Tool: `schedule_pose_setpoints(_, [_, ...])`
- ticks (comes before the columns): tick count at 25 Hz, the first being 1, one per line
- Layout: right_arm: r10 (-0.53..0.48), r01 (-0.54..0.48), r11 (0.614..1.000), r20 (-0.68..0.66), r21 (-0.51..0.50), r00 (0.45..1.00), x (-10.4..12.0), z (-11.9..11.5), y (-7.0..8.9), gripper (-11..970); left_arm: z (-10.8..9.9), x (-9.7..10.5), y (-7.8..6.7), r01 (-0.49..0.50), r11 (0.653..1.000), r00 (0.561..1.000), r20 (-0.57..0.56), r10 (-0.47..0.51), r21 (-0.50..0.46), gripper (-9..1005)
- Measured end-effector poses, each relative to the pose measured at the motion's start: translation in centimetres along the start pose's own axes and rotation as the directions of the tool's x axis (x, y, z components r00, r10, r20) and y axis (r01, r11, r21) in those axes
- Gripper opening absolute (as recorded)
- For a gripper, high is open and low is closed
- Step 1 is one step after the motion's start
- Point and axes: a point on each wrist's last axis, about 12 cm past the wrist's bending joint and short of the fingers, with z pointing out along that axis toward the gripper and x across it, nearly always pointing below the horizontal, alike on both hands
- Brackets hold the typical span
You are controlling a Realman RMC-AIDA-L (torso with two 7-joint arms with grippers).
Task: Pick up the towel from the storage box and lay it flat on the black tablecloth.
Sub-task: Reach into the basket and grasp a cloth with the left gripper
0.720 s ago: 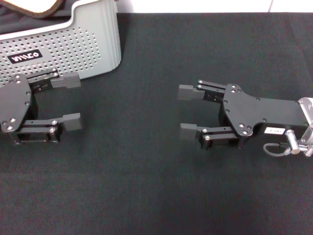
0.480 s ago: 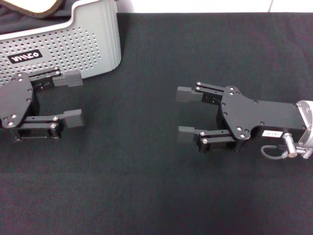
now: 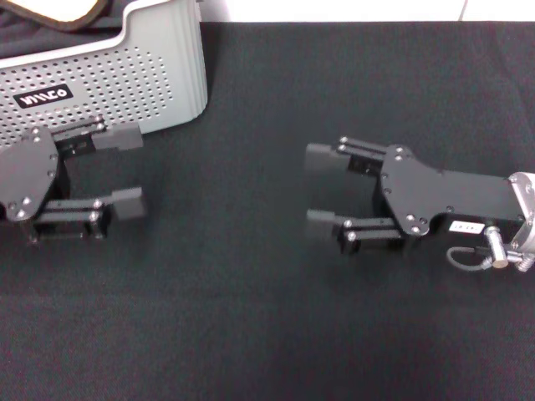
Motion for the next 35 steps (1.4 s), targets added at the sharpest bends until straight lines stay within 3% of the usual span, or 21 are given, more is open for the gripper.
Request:
schedule_pose_setpoints(2, [-0.052,0.048,0.996,0.042,0.077,0.998,0.4,-0.7,0.0,845,0.2,-0.5,0.3,-0.028,0.999,0.999,0.042,0.029,-0.027,822])
schedule_pose_setpoints(4, [-0.177,0.151,0.966,0.108,0.212,0.978,1.0,-1.6,0.5,844,0.3,-1.5,0.6,-0.083,0.992,0.989,0.113,0.093,-0.093,816])
schedule_pose_setpoints(5, [-0.265,0.222,0.933,0.126,0.283,0.956,1.3,-2.1,0.8,844,0.3,-2.1,0.7,-0.119,0.981,0.977,0.159,0.143,-0.152,813])
schedule_pose_setpoints(7, [-0.441,0.354,0.831,0.121,0.429,0.889,1.7,-3.1,1.7,843,0.2,-3.3,1.1,-0.176,0.949,0.952,0.2,0.232,-0.261,808])
schedule_pose_setpoints(9, [-0.542,0.423,0.737,0.088,0.527,0.836,1.7,-3.9,2.4,842,0.5,-4.9,1.6,-0.235,0.904,0.935,0.172,0.31,-0.356,803])
schedule_pose_setpoints(10, [-0.563,0.436,0.711,0.075,0.552,0.823,1.6,-4.1,2.6,842,0.7,-5.8,1.8,-0.26,0.886,0.932,0.141,0.334,-0.383,800])
schedule_pose_setpoints(12, [-0.558,0.426,0.705,0.072,0.567,0.827,1.5,-4.4,2.6,841,0.9,-7.8,2.3,-0.29,0.856,0.939,0.043,0.34,-0.428,794])
schedule_pose_setpoints(14, [-0.521,0.393,0.723,0.074,0.568,0.85,1.8,-4.8,2.5,840,1.1,-9.5,2.9,-0.315,0.822,0.943,-0.062,0.326,-0.475,789])
schedule_pose_setpoints(17, [-0.464,0.345,0.743,0.07,0.574,0.883,2.3,-5.4,2.3,839,2.1,-12.3,4.0,-0.416,0.725,0.908,-0.293,0.3,-0.549,767])
schedule_pose_setpoints(19, [-0.428,0.318,0.751,0.059,0.579,0.902,2.7,-5.7,2.1,838,2.9,-13.4,4.5,-0.504,0.652,0.853,-0.446,0.273,-0.566,765])
schedule_pose_setpoints(21, [-0.406,0.305,0.754,0.046,0.582,0.913,3.0,-5.6,2.0,838,3.9,-14.1,4.9,-0.626,0.57,0.74,-0.636,0.22,-0.532,764])
schedule_pose_setpoints(23, [-0.387,0.296,0.752,0.03,0.589,0.922,3.3,-5.6,1.8,838,4.8,-14.2,5.2,-0.697,0.53,0.646,-0.744,0.169,-0.484,762])
schedule_pose_setpoints(25, [-0.373,0.289,0.751,0.021,0.594,0.927,3.5,-5.6,1.7,838,5.5,-14.1,5.5,-0.741,0.504,0.566,-0.816,0.113,-0.444,761])
schedule_pose_setpoints(28, [-0.351,0.27,0.752,0.019,0.602,0.936,3.6,-5.7,1.5,839,5.8,-14.2,5.6,-0.784,0.471,0.487,-0.871,0.065,-0.404,758])
schedule_pose_setpoints(35, [-0.337,0.255,0.745,0.017,0.616,0.942,3.6,-5.9,1.3,839,5.6,-15.6,4.3,-0.847,0.394,0.412,-0.909,0.065,-0.356,752])
